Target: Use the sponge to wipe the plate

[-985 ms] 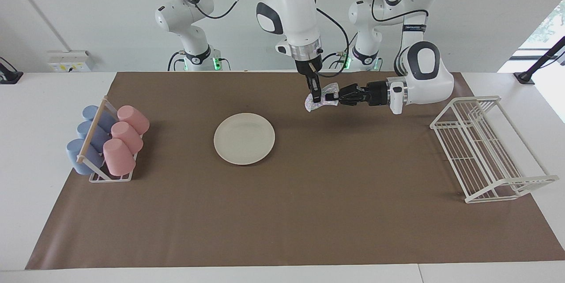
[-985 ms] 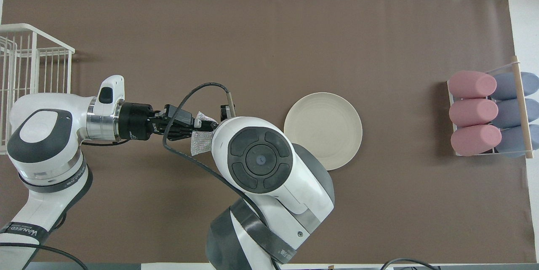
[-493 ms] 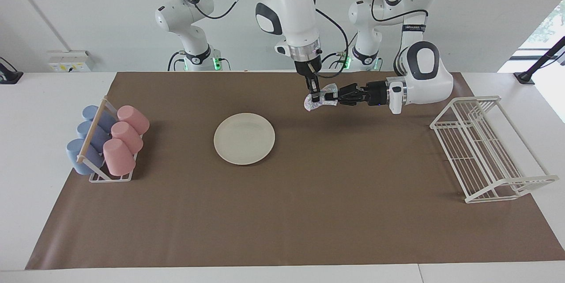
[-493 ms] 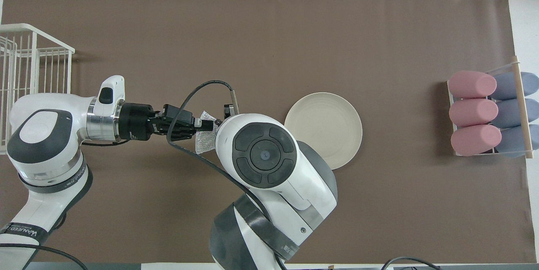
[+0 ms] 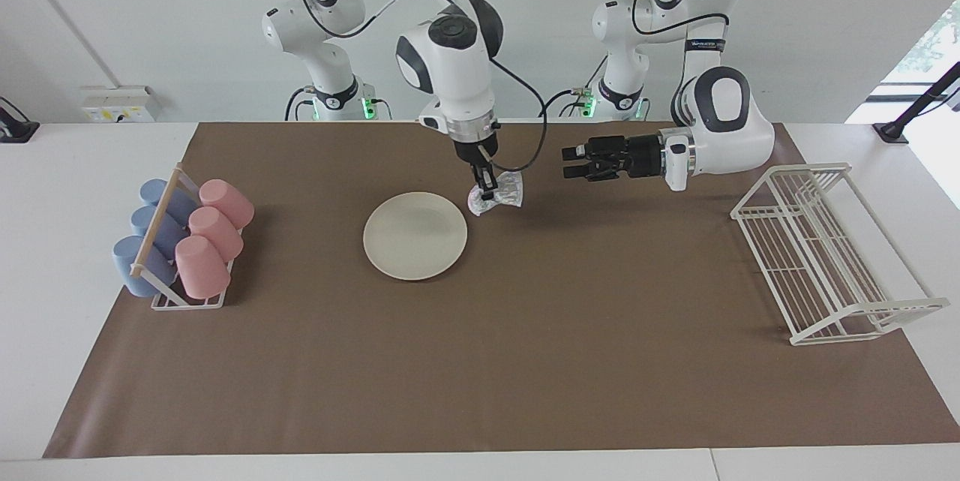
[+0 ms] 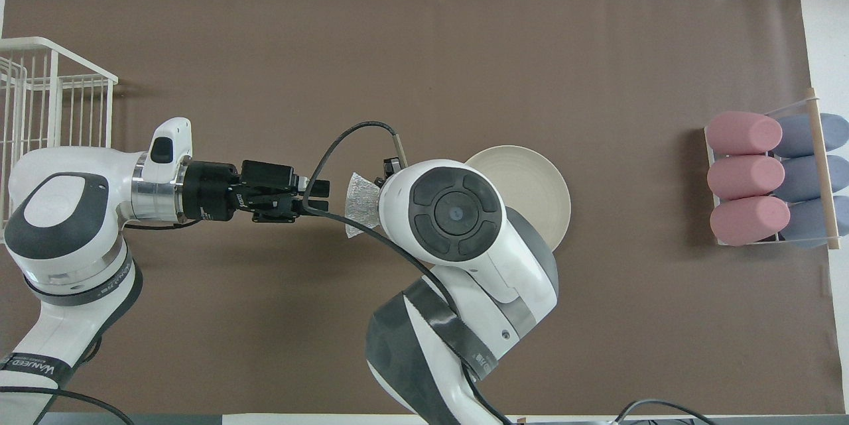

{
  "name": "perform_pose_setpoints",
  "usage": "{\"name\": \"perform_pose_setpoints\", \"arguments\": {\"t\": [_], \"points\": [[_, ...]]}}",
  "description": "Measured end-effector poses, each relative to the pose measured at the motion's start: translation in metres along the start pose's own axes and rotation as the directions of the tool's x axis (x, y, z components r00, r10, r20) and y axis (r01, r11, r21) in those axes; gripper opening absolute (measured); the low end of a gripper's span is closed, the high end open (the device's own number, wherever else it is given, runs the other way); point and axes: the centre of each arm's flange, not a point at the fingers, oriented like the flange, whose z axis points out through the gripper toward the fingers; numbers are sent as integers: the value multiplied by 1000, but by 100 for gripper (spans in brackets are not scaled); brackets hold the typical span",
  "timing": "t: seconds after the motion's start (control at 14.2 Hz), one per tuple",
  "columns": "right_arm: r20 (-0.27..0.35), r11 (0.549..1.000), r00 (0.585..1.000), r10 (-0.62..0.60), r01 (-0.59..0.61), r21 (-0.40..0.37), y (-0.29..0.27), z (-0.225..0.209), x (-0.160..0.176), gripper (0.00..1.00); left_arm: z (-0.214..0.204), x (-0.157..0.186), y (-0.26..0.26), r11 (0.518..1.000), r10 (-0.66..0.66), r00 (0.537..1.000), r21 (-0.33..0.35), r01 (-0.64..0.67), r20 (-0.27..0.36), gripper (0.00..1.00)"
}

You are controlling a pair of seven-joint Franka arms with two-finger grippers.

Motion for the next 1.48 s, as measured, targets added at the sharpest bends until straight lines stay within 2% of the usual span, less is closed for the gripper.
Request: {"name": "perform_pose_setpoints", "arguments": {"t": [0.28,0.56,0.84,1.06,1.34,1.48], "points": [[-20,998,998,-54,54,-13,27,41,49,8,-2,1,-1,1000,0,1000,6,0,-6,100],[-31,996,997,-76,75,-49,47,56,66,8,-23,3,-14,995,7,1000,100,-5,-19,100],[-36,995,996,-77,74,-69,57,80,74,8,-60,5,-29,970,22,999,241,-13,-33,100],[-38,992,994,-101,98,-85,63,103,81,8,-79,6,-37,928,43,999,371,-30,-25,100],[-35,977,980,-196,193,-90,62,105,128,8,-95,5,-46,843,38,999,536,-32,0,100],[-33,966,969,-246,242,-92,60,102,158,8,-99,6,-47,810,33,999,586,-25,-3,100]]}}
